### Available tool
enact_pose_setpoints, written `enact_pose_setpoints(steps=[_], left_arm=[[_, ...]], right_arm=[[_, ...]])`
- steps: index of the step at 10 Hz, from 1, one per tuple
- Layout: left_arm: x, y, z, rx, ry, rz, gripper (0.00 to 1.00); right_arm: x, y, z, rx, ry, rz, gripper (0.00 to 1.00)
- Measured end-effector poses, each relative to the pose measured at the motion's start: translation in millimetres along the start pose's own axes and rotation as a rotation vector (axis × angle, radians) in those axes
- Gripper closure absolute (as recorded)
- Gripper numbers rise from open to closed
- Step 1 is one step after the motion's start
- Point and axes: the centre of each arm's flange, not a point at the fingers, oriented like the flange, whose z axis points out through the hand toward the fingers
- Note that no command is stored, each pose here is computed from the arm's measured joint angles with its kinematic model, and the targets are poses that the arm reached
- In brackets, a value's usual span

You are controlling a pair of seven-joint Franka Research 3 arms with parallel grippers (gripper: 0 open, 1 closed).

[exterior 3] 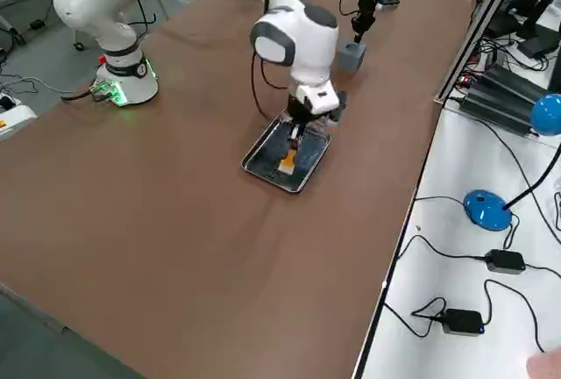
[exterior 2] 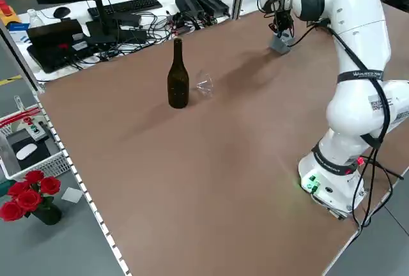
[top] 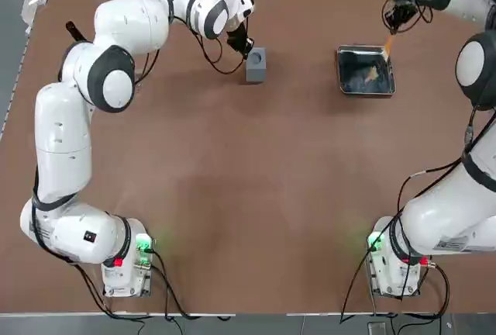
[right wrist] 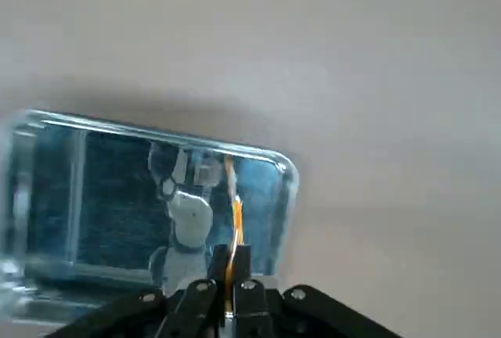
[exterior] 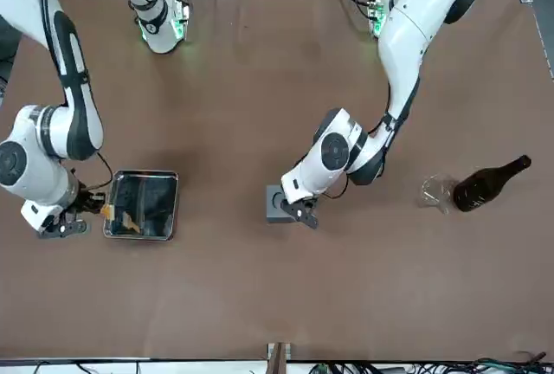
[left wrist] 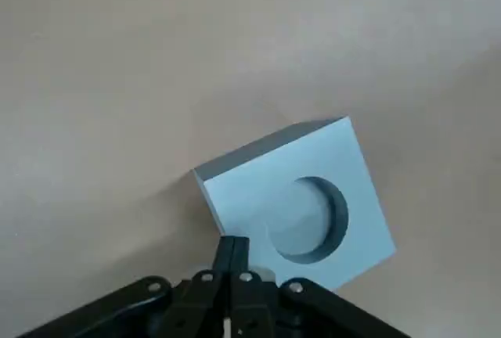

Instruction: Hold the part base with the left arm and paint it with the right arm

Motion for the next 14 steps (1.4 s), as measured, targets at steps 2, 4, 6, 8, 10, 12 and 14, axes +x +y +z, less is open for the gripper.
enact_pose_setpoints(steps=[2,4,6,8,10,12,14], left_arm=[[0.0,0.1,0.0,0.000,0.000,0.000,0.99],[0.0,0.1,0.0,0.000,0.000,0.000,0.99],[0.0,0.1,0.0,0.000,0.000,0.000,0.99],[0.0,0.1,0.0,0.000,0.000,0.000,0.99],[0.0,0.2,0.0,0.001,0.000,0.001,0.99],[0.0,0.2,0.0,0.001,0.000,0.001,0.99],[0.0,0.2,0.0,0.001,0.000,0.001,0.99]], right_arm=[[20.0,-35.2,-34.1,0.197,0.081,0.003,0.95],[31.0,-45.3,-52.2,0.362,0.176,-0.059,0.95],[43.9,-48.2,-44.4,0.512,0.330,-0.158,0.95],[53.8,-51.6,-7.6,0.651,0.488,-0.259,0.95],[58.4,-55.2,38.0,0.738,0.649,-0.366,0.95],[59.1,-56.0,67.2,0.743,0.784,-0.485,0.95],[58.4,-68.1,84.2,0.799,0.912,-0.593,0.95]])
